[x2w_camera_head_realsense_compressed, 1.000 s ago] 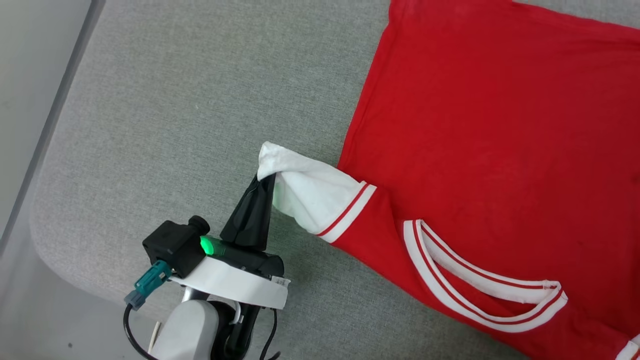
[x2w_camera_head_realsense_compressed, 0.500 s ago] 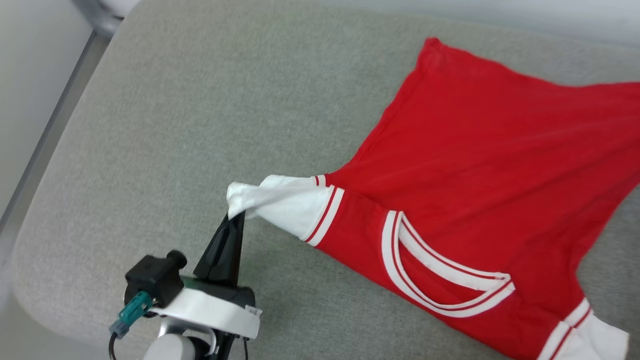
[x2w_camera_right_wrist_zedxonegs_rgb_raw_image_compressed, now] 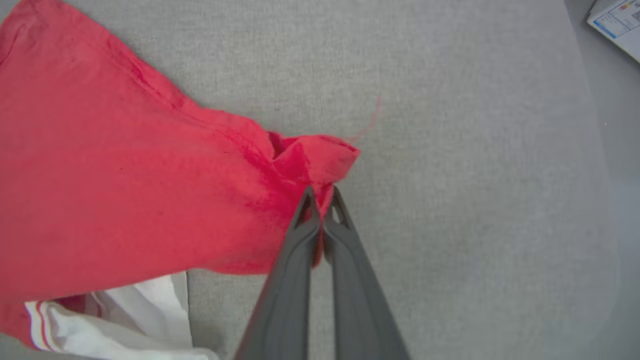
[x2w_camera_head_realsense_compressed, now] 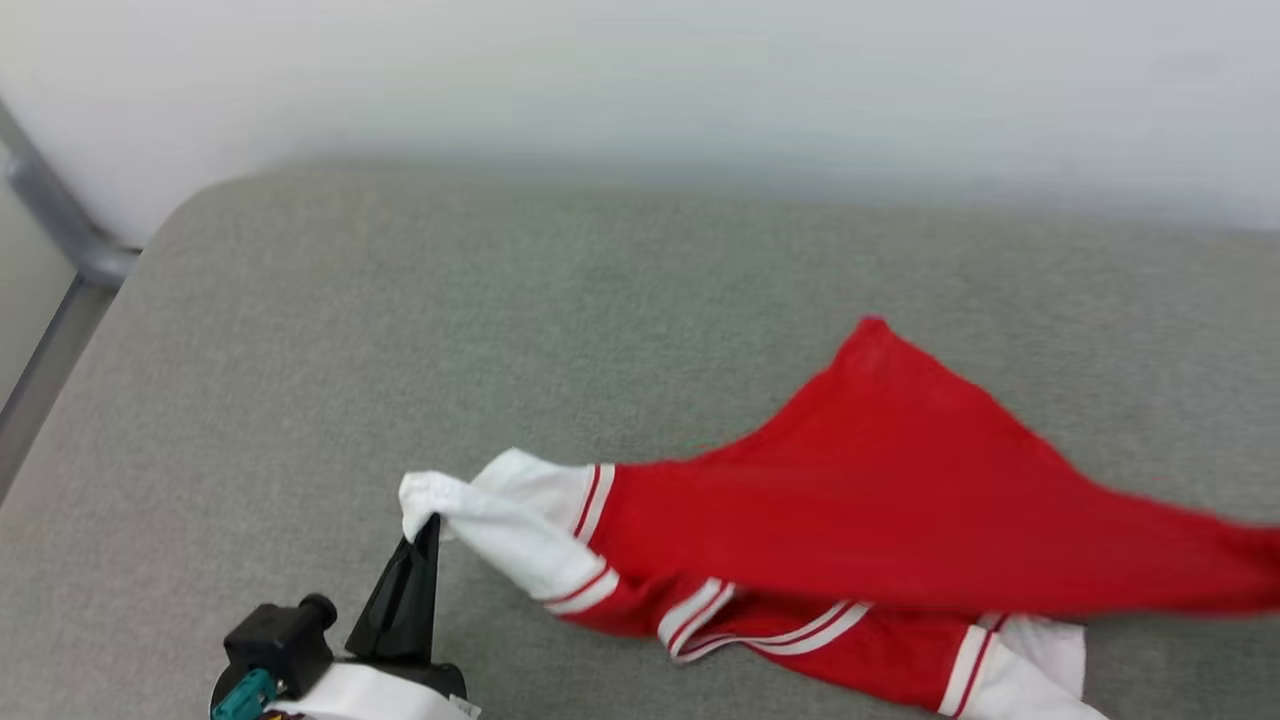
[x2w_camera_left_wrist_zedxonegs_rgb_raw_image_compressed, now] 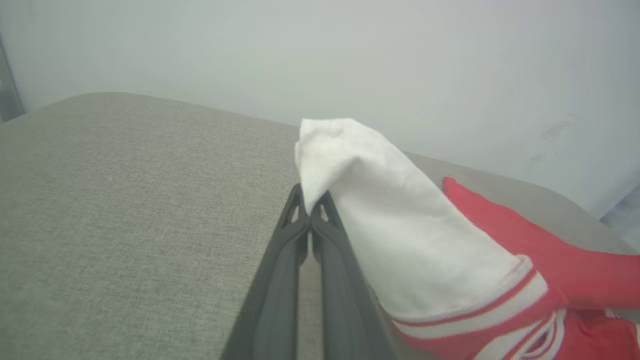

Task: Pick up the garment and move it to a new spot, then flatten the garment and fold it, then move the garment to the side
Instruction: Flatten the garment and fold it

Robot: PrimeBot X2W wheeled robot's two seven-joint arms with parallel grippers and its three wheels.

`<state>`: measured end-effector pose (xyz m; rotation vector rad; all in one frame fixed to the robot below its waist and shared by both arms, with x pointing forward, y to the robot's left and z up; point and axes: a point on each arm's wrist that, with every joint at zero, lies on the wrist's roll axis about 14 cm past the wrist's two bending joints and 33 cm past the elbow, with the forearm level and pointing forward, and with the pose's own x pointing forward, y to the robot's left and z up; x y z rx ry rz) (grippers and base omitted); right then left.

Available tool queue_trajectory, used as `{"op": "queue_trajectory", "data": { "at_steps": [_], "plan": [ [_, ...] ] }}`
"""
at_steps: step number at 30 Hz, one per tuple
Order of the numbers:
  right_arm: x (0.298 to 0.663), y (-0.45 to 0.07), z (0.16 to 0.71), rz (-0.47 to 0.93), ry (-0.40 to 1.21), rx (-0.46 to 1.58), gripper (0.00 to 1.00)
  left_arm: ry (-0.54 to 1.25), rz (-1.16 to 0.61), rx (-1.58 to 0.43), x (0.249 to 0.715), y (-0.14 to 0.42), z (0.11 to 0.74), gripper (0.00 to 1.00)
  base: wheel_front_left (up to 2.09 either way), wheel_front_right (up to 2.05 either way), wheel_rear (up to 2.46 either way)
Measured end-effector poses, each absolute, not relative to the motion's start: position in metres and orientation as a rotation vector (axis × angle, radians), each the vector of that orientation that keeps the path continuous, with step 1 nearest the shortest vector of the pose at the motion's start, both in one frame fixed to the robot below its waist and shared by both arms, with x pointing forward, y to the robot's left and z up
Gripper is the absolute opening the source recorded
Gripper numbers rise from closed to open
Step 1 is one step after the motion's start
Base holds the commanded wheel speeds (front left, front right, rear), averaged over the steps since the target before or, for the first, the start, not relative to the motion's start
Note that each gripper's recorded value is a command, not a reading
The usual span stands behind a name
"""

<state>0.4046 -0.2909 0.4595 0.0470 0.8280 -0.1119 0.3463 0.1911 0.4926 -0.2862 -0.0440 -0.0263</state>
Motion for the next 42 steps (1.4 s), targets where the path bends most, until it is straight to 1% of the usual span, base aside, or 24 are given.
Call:
{"op": "queue_trajectory", "data": {
  "at_steps": [8,12,15,16,17,18,21,22,27,31,33,36,39,42],
  "plan": [
    [0.284,-0.294,0.410,-0.203,0.924,0.200,0.00,-0.015,-0.083,-0.293,0.338,0.174,0.486,0.00,0.00,0.00,0.00],
    [0.243,-0.288,0.392,-0.244,0.952,0.268,0.00,-0.002,-0.105,-0.288,0.337,0.169,0.484,0.00,0.00,0.00,0.00],
    [0.221,-0.284,0.379,-0.261,0.982,0.313,0.00,0.012,-0.109,-0.289,0.337,0.167,0.481,0.00,0.00,0.00,0.00],
    [0.218,-0.284,0.377,-0.268,0.977,0.320,0.18,0.019,-0.112,-0.287,0.337,0.167,0.480,0.00,0.00,0.00,0.00],
    [0.216,-0.285,0.377,-0.277,0.965,0.327,0.83,0.023,-0.115,-0.286,0.337,0.166,0.479,0.00,0.00,0.00,0.00],
    [0.215,-0.286,0.376,-0.281,0.958,0.328,1.00,0.027,-0.118,-0.285,0.337,0.165,0.478,0.00,0.00,0.00,0.00],
    [0.223,-0.285,0.378,-0.281,0.879,0.345,1.00,0.043,-0.127,-0.274,0.337,0.164,0.475,0.00,0.00,0.00,0.00],
    [0.229,-0.285,0.383,-0.282,0.827,0.345,1.00,0.046,-0.131,-0.273,0.337,0.163,0.474,0.00,0.00,0.00,0.00],
    [0.282,-0.289,0.426,-0.273,0.499,0.312,1.00,0.057,-0.139,-0.268,0.338,0.161,0.472,0.00,0.00,0.00,0.00],
    [0.316,-0.272,0.442,-0.219,0.364,0.297,1.00,0.057,-0.147,-0.267,0.342,0.158,0.472,0.00,0.00,0.00,0.00],
    [0.339,-0.264,0.455,-0.174,0.302,0.275,1.00,0.055,-0.150,-0.265,0.345,0.157,0.473,0.00,0.00,0.00,0.00],
    [0.367,-0.254,0.463,-0.118,0.270,0.244,1.00,0.056,-0.154,-0.265,0.349,0.155,0.472,0.00,0.00,0.00,0.00],
    [0.397,-0.244,0.465,-0.064,0.284,0.221,1.00,0.044,-0.160,-0.267,0.356,0.152,0.475,0.00,0.00,0.00,0.00],
    [0.422,-0.235,0.454,-0.003,0.392,0.172,1.00,0.038,-0.162,-0.272,0.362,0.150,0.476,0.00,0.00,0.00,0.00]
  ]
}}
